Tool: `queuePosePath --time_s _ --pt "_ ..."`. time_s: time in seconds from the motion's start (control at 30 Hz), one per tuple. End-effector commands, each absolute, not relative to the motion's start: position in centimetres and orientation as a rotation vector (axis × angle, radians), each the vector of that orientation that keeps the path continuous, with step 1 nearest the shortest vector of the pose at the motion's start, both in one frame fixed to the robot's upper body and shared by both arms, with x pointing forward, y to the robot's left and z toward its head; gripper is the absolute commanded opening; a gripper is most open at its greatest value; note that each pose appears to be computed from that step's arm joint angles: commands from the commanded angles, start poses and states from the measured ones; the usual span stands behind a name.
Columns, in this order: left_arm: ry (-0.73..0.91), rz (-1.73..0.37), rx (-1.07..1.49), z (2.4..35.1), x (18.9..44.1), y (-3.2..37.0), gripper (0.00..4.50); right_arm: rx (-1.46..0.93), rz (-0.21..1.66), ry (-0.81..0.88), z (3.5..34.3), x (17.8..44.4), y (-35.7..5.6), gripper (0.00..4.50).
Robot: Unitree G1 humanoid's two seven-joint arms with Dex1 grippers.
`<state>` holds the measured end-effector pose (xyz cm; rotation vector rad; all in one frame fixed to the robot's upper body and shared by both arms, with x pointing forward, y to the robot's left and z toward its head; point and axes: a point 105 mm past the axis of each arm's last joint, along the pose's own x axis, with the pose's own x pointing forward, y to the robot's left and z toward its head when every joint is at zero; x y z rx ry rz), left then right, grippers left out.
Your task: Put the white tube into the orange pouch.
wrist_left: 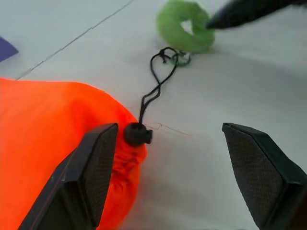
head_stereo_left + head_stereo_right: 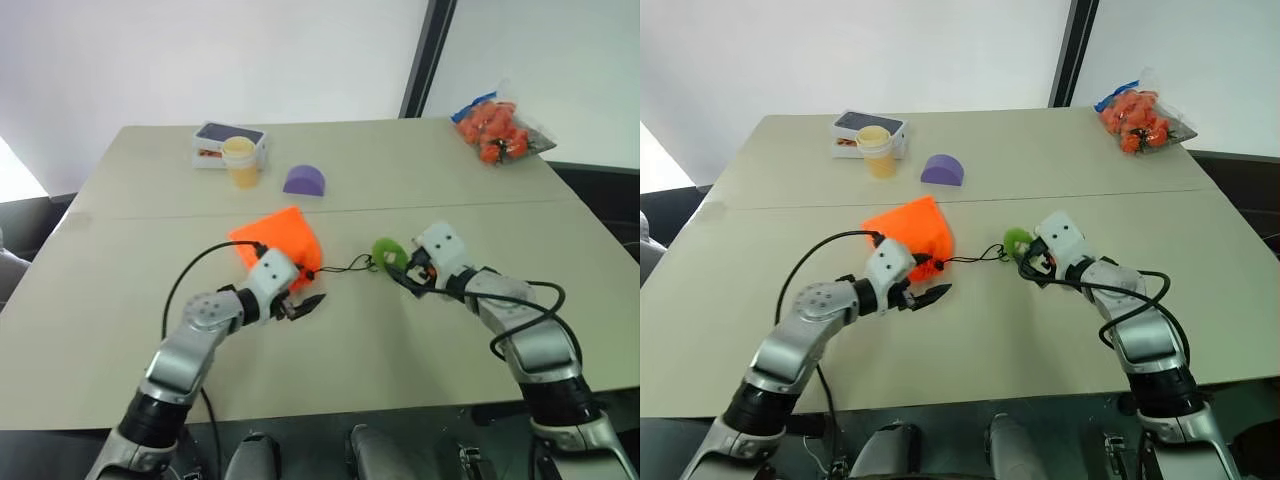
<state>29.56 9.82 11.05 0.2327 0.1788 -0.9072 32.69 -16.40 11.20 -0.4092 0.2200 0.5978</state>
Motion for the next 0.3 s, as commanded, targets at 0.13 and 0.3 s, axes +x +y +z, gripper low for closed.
queuePosePath --time_s 0.13,0.3 --pt "0.177 -0.702 0.139 12.0 29.3 16.2 3.82 -0.361 0.612 0.131 12.2 31.3 -17.9 4.13" --pt "0.216 -0.504 0.117 10.0 29.0 21.0 3.82 -0.255 0.624 0.120 12.1 31.0 -18.7 4.13"
